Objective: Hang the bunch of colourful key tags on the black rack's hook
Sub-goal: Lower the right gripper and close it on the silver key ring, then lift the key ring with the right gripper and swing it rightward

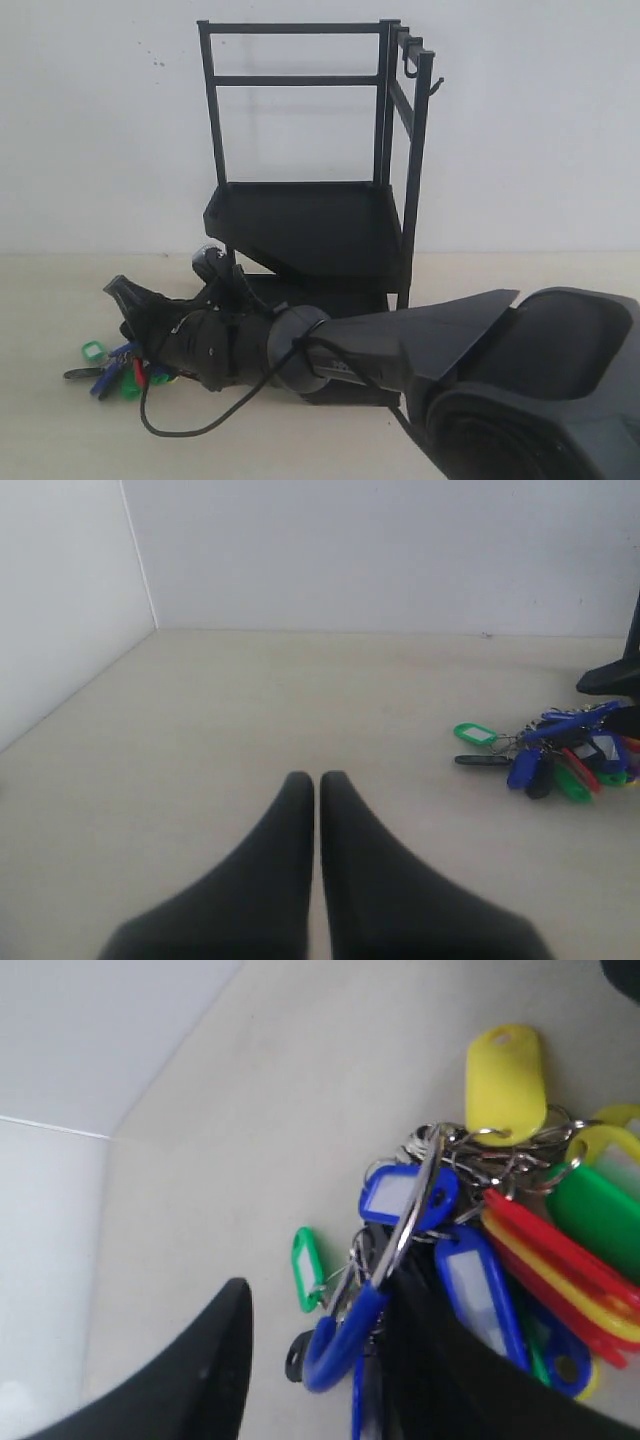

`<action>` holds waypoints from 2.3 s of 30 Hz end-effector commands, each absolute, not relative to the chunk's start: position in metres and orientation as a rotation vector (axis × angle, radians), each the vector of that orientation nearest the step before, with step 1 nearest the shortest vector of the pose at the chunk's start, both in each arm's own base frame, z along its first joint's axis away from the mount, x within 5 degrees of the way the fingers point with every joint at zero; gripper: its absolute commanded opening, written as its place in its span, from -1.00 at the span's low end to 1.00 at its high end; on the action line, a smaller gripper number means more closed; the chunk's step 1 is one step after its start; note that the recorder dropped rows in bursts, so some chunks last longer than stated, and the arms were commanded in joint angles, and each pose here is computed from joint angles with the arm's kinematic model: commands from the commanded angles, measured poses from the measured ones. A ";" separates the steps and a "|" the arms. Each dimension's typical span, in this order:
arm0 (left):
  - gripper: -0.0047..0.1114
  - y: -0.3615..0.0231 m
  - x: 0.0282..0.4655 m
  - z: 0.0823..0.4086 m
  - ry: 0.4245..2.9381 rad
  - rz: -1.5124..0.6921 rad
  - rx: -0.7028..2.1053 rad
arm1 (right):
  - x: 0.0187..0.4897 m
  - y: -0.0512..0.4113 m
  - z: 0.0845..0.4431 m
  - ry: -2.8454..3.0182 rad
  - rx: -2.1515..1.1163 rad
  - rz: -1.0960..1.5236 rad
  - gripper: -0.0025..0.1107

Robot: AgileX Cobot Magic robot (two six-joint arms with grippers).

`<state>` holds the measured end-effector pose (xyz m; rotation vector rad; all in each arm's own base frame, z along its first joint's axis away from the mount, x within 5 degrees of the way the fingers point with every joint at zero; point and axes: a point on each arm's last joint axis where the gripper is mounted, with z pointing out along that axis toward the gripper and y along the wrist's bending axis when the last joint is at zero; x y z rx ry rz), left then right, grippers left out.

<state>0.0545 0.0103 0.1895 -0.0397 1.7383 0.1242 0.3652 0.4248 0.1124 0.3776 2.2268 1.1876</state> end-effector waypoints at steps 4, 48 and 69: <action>-0.84 0.010 0.055 0.190 1.738 0.119 -0.043 | 0.365 0.426 0.106 2.222 0.386 1.189 -0.22; -0.84 0.010 0.055 0.190 1.738 0.119 -0.043 | 0.298 0.423 0.252 2.138 -0.847 0.797 -0.96; -0.84 0.010 0.055 0.190 1.738 0.119 -0.043 | 0.220 0.371 0.329 2.101 -1.165 0.589 -0.96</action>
